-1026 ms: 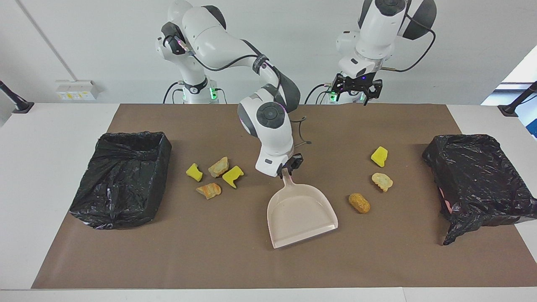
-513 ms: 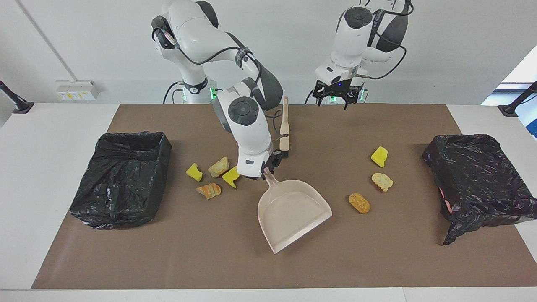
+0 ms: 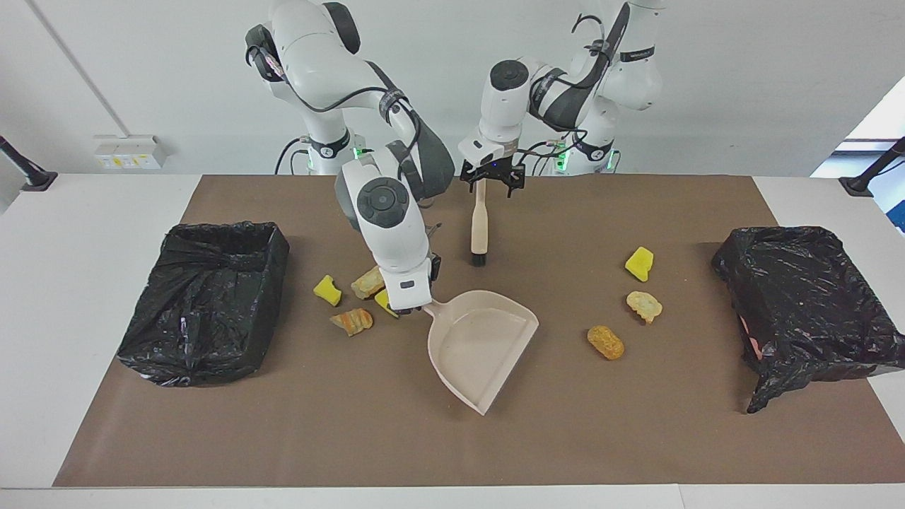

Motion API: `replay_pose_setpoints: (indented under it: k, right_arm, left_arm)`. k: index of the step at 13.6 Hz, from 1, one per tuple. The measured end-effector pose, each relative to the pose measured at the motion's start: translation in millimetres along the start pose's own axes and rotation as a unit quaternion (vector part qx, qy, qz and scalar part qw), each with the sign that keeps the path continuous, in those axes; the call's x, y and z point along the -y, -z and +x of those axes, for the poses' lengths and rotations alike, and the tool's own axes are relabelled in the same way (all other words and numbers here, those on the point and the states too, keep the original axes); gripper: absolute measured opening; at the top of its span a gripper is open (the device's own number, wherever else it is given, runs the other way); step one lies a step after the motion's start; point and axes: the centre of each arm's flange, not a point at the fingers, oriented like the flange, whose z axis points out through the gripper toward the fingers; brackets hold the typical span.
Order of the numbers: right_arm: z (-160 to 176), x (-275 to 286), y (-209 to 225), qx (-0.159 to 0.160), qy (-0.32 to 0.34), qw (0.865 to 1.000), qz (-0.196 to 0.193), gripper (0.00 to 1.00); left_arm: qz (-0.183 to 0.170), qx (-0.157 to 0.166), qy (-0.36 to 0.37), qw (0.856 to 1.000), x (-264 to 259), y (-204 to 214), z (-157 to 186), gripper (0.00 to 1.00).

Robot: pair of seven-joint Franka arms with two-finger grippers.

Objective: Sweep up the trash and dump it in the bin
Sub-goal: 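Lift the dustpan with the right gripper while the left gripper reaches the brush, then grasp the beige brush handle with the left gripper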

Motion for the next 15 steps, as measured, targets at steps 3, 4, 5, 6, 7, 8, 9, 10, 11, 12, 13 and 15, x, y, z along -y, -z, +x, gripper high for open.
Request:
replay_pose_setpoints:
  k: [3,4,5,6,7,8,9,10,11,12,13,15]
  right_arm:
    - [-5.0,-5.0,-2.5,0.006,0.025,1.000,-0.003,0.32]
    - [-4.7,-3.9,-4.3,0.008,0.043,0.999,-0.002,0.32]
    - [-4.4,-2.7,-6.8,0.011,0.067,0.998,-0.001,0.32]
    - [-4.3,-1.8,-9.3,0.017,0.088,0.996,-0.004,0.32]
    - [-4.1,-0.6,-11.5,0.023,0.102,0.995,-0.006,0.32]
    - [-3.8,1.3,-13.0,0.028,0.109,0.994,-0.007,0.32]
    - [-3.9,3.2,-13.4,0.031,0.111,0.993,-0.007,0.32]
    - [-4.3,4.5,-13.2,0.032,0.112,0.993,-0.008,0.32]
    - [-4.8,5.0,-13.1,0.033,0.112,0.993,-0.008,0.32]
    - [-5.1,5.3,-13.2,0.033,0.112,0.993,-0.007,0.32]
    - [-5.2,5.6,-13.4,0.034,0.112,0.993,-0.007,0.32]
    - [-5.7,6.2,-13.6,0.034,0.112,0.993,-0.007,0.32]
  left_arm:
    - [0.005,0.004,0.004,1.000,-9.6,-5.2,-13.5,0.93]
    - [0.007,0.005,0.003,1.000,-12.0,-7.6,-17.5,0.93]
    - [0.008,0.008,0.003,1.000,-13.4,-10.1,-20.8,0.83]
    - [0.007,0.011,0.007,1.000,-13.6,-12.1,-22.7,0.73]
    - [0.004,0.016,0.012,1.000,-13.5,-13.5,-23.9,0.73]
    - [0.002,0.020,0.015,1.000,-13.1,-14.9,-24.8,0.69]
    - [0.002,0.022,0.017,1.000,-12.6,-16.0,-25.4,0.67]
    - [0.002,0.023,0.019,1.000,-12.0,-16.5,-25.3,0.58]
    - [0.002,0.023,0.023,0.999,-11.3,-16.4,-24.6,0.46]
    - [0.002,0.024,0.028,0.999,-10.2,-16.3,-23.8,0.31]
    - [0.002,0.025,0.032,0.999,-9.0,-16.5,-23.3,0.26]
    - [0.008,0.034,0.039,0.999,-4.8,-15.5,-22.4,0.26]
